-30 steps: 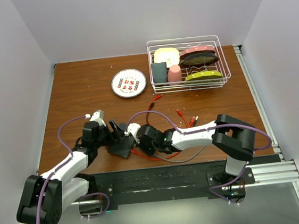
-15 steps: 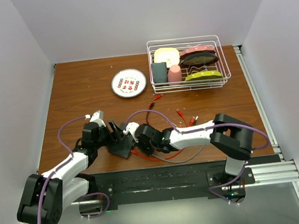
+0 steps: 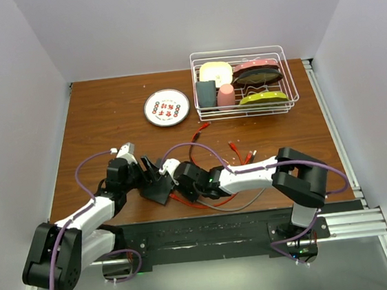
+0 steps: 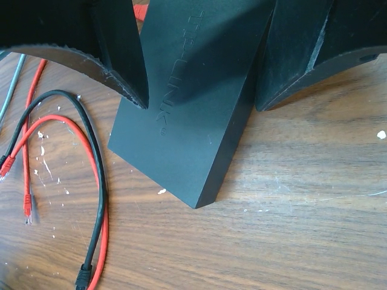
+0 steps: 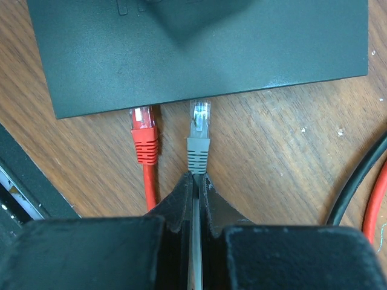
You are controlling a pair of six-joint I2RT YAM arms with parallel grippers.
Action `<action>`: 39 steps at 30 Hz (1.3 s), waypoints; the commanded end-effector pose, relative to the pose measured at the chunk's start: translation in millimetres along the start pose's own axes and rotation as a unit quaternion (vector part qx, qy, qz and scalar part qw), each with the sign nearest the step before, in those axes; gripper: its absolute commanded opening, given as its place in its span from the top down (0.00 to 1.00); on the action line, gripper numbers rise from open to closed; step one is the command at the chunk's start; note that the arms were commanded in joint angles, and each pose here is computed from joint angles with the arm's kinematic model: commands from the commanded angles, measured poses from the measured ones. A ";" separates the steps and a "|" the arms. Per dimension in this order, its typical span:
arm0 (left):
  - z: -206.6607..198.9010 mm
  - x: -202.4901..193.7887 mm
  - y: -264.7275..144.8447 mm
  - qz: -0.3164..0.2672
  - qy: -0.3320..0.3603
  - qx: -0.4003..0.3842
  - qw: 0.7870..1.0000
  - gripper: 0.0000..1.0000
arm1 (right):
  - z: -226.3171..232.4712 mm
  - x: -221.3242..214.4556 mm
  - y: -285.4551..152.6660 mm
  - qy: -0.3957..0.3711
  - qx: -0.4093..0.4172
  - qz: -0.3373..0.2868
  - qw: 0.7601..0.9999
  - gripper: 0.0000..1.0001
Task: Insert the plug into the switch port
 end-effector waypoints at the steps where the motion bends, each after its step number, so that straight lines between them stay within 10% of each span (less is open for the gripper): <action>1: -1.9 -8.7 -0.5 0.019 -0.011 -0.020 1.000 0.25 | 15.1 26.8 -6.6 0.008 0.016 -0.050 0.999 1.00; 39: -4.7 -7.2 -0.3 0.015 0.008 -0.042 0.999 0.21 | 24.7 37.6 -0.3 -0.015 0.033 -0.077 0.996 1.00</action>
Point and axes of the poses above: each gripper's point midway between its finger pads, its own y axis out along the fingers, its own z axis along the line the jaws close on, x = y × z, the point moved 8 cm from there along -y, back along the fingers, and after that the axes turned 14 degrees about y, right-handed, at the moved point
